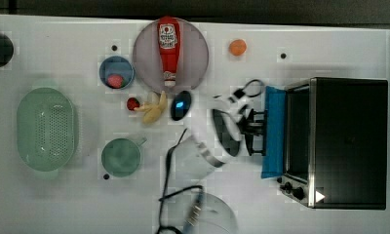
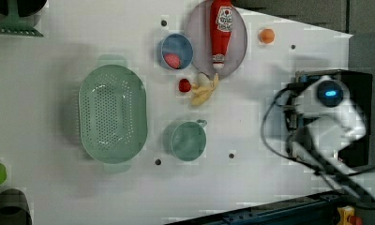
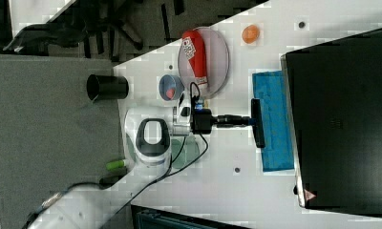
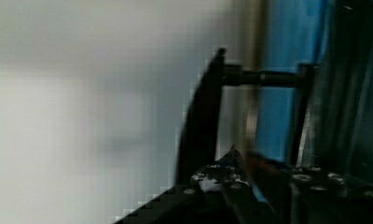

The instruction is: Flap open oven.

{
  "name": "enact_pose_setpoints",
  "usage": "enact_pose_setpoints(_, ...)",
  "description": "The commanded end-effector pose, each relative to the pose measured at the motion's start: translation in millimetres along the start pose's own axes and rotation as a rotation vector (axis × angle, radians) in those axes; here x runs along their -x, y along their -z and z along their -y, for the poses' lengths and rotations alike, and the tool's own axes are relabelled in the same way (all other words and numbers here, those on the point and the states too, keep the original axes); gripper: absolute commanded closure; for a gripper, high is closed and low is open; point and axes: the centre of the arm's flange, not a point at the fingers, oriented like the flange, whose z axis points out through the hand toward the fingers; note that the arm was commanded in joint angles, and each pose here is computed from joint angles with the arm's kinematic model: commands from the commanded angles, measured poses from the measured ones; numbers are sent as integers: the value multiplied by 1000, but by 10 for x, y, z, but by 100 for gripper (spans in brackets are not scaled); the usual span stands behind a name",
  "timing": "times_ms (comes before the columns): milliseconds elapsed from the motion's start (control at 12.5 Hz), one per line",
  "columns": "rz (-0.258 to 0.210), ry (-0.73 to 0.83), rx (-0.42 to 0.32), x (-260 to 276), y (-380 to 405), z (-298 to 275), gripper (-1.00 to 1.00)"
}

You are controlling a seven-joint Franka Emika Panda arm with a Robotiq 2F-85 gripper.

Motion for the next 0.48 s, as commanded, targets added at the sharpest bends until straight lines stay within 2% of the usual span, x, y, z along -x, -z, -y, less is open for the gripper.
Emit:
enact_pose_setpoints(80, 2, -88, 130, 42, -184, 591, 65)
enact_pose_setpoints(400, -35, 11, 246, -162, -314, 1128, 65)
enact_pose_setpoints(480, -28, 3, 280, -194, -369, 1208, 65)
